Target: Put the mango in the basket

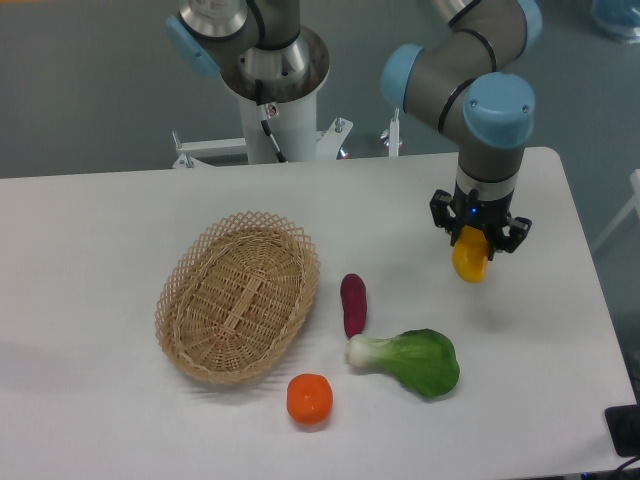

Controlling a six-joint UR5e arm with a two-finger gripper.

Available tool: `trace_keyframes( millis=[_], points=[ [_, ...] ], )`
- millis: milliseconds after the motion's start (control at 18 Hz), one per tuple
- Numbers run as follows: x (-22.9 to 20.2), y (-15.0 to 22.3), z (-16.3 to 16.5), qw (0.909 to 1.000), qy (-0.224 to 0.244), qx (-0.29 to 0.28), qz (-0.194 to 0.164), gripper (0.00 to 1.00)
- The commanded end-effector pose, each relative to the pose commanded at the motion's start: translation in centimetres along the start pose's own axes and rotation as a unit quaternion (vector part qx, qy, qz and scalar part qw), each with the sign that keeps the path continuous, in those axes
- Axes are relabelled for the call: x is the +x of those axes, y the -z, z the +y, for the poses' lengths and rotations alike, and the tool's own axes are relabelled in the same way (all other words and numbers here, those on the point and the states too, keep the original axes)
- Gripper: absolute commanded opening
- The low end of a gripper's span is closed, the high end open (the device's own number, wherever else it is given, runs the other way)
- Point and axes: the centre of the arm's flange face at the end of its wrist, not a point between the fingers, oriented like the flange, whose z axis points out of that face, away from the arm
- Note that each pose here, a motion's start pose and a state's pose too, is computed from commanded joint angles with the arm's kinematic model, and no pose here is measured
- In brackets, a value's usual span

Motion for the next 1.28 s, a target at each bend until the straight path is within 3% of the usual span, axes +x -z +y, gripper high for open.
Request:
trace_keyframes(
  millis=[1278],
  points=[
    [-0.01, 0.05, 0.28, 1.0000, 0.005, 0.008, 0.003, 0.47]
  ],
)
